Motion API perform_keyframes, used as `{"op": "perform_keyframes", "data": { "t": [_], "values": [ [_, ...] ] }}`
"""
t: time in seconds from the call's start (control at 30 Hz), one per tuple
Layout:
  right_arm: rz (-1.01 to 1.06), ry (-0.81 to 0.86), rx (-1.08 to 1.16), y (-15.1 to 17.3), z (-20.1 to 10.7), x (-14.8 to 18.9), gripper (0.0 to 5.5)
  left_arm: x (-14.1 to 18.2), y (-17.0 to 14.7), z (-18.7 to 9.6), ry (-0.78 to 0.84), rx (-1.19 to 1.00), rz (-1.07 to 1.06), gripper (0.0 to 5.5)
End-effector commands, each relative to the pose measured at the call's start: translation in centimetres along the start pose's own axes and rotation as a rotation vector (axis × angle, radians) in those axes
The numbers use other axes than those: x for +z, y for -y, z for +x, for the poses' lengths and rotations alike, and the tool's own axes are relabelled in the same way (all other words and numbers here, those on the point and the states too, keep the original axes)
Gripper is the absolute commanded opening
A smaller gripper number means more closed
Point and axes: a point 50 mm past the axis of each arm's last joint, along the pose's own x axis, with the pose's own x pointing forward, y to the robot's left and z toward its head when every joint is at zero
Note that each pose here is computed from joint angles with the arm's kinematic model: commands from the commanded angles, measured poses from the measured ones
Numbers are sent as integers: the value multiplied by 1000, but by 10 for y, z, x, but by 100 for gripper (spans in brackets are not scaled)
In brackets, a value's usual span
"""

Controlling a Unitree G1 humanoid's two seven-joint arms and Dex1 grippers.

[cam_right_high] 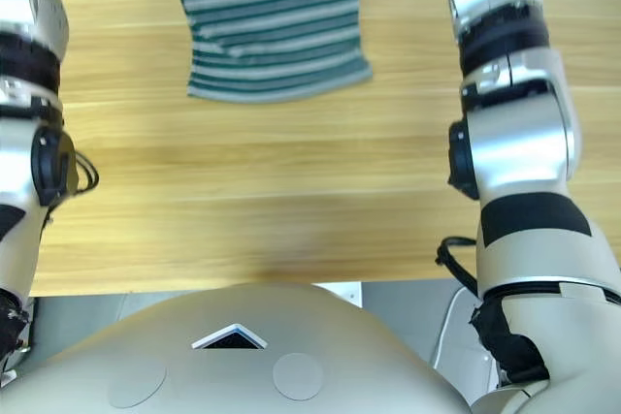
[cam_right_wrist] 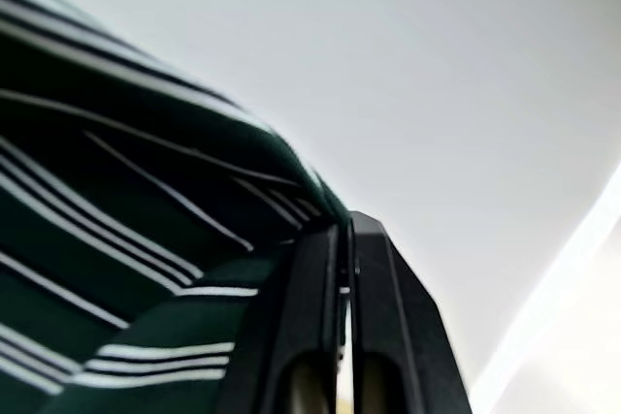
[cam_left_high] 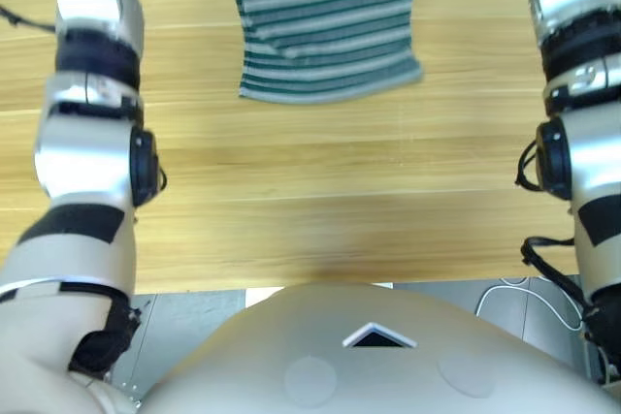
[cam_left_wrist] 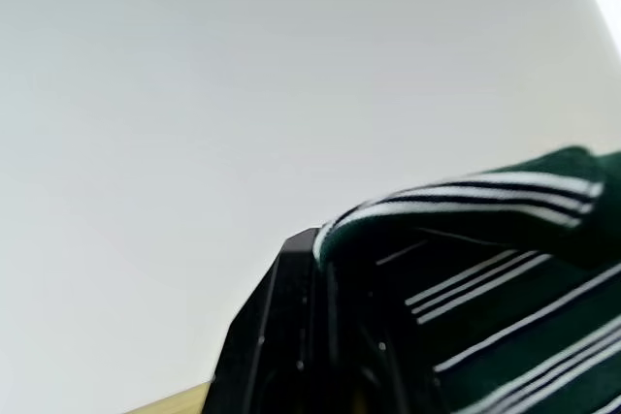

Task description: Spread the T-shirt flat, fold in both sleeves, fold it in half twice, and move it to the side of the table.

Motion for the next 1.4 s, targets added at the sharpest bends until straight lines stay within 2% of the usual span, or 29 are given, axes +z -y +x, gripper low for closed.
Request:
{"op": "perform_keyframes", "data": {
  "t": [0.03, 0.17, 0.27, 0.37, 0.43, 0.5, 0.57, 0.67, 0.73, 0.87, 1.03, 1.07, 1.23, 1.4],
  "values": [
    [-97, 70, -522, 51, 37, 45, 1, 53, -28, 38, 5, 400, 91, 0],
    [-147, -17, -168, 3, -3, -11, 1, -35, -21, -11, -245, 303, 170, 0],
    [-161, -45, 95, -28, -58, -57, 1, -99, -6, -72, -406, 93, 201, 0],
    [-97, -5, 414, -41, -134, -94, 1, -143, 36, -164, -450, -539, 278, 0],
    [-8, 22, 622, -38, -185, -106, 1, -149, 48, -226, -402, -899, 255, 0],
    [22, 33, 809, -26, -231, -115, 1, -141, 43, -266, -333, -1079, 227, 0],
    [8, 6, 899, -12, -255, -122, 1, -127, 29, -269, -231, -1035, 203, 0],
    [-22, -12, 953, 0, -265, -123, 1, -98, -5, -236, -61, -687, 141, 0],
    [17, 13, 945, 9, -267, -115, 1, -89, -4, -246, -31, -704, 140, 0],
    [56, -4, 1019, 18, -283, -106, 1, -84, -2, -278, -92, -755, 166, 0],
    [92, -32, 1115, 28, -295, -101, 1, -99, 14, -316, -245, -904, 219, 0],
    [103, -26, 1129, 29, -296, -98, 0, -99, 18, -321, -252, -924, 223, 28],
    [106, -26, 1208, 35, -308, -88, 103, -97, 36, -347, -295, -1079, 233, 114],
    [56, -56, 1245, 43, -312, -86, 196, -83, 28, -362, -319, -1111, 258, 201]
  ]
}}
